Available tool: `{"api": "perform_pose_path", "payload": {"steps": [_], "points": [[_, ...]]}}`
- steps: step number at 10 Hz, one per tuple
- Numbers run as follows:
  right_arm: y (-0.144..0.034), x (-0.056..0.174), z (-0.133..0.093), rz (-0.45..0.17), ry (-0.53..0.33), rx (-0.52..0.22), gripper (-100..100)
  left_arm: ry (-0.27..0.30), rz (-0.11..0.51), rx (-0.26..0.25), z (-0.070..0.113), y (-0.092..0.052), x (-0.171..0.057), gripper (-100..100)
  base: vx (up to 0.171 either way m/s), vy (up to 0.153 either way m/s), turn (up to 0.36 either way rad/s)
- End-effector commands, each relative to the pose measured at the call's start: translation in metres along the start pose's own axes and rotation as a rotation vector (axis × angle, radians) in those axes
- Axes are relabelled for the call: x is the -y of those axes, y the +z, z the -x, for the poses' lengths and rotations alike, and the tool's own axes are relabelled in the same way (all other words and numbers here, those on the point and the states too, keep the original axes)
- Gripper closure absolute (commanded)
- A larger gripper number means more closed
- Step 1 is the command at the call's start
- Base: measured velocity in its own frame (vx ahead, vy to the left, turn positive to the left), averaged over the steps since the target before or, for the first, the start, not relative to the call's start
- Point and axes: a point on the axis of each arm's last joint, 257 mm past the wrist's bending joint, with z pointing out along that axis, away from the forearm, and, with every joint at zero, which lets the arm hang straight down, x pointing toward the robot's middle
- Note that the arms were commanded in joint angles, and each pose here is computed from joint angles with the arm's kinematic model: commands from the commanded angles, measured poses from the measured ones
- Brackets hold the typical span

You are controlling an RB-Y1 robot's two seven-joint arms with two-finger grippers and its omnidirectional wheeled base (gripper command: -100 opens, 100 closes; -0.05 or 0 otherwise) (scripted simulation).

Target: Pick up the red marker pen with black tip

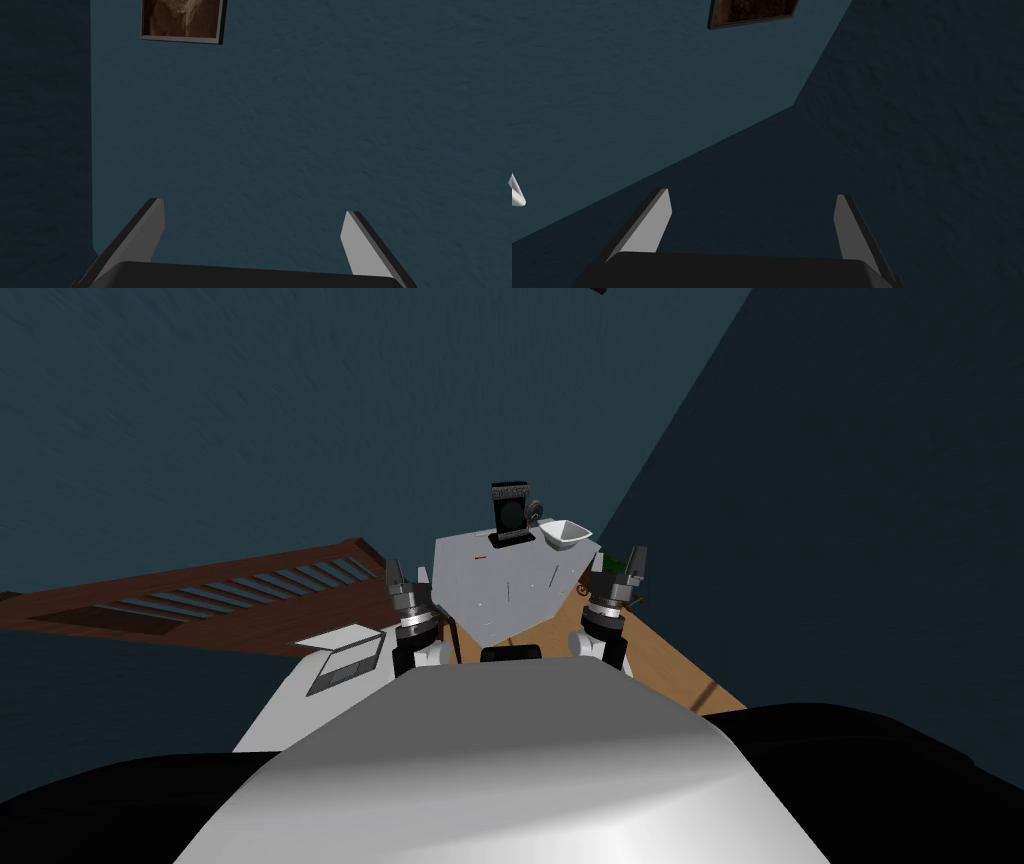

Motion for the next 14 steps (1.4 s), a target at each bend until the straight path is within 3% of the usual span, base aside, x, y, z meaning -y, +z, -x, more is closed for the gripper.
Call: {"api": "perform_pose_path", "payload": {"steps": [1,5,6,8,9,10,11,12,13,14], "points": [[0.0,0.0,0.0,0.0,0.0,0.0,0,0.02,0.008,-0.048,-0.008,-0.002,-0.004,-100,-0.01,0.01,-0.038],[0.0,0.0,0.0,0.0,0.0,0.0,0,0.092,0.049,-0.218,-0.042,-0.021,-0.027,-100,-0.041,0.046,-0.078],[0.0,0.0,0.0,0.0,0.0,0.0,0,0.097,0.049,-0.229,-0.043,-0.022,-0.027,-100,-0.045,0.05,-0.039],[0.0,0.0,0.0,0.0,0.0,0.0,0,0.139,0.077,-0.336,-0.064,-0.041,-0.045,-100,-0.048,0.032,-0.113],[0.0,0.0,0.0,0.0,0.0,0.0,0,0.144,0.076,-0.349,-0.065,-0.042,-0.045,-100,-0.041,0.031,-0.061],[0.0,0.0,0.0,0.0,0.0,0.0,0,0.168,0.092,-0.413,-0.076,-0.055,-0.056,-100,-0.046,0.037,-0.087],[0.0,0.0,0.0,0.0,0.0,0.0,0,0.17,0.092,-0.417,-0.076,-0.055,-0.056,-100,-0.027,0.005,-0.068],[0.0,0.0,0.0,0.0,0.0,0.0,0,0.193,0.108,-0.483,-0.087,-0.071,-0.067,-100,-0.038,0.0,-0.113],[0.0,0.0,0.0,0.0,0.0,0.0,0,0.196,0.108,-0.491,-0.087,-0.072,-0.067,-100,-0.031,0.004,-0.073],[0.0,0.0,0.0,0.0,0.0,0.0,0,0.218,0.126,-0.558,-0.097,-0.089,-0.079,-100,-0.062,0.032,-0.116]]}}
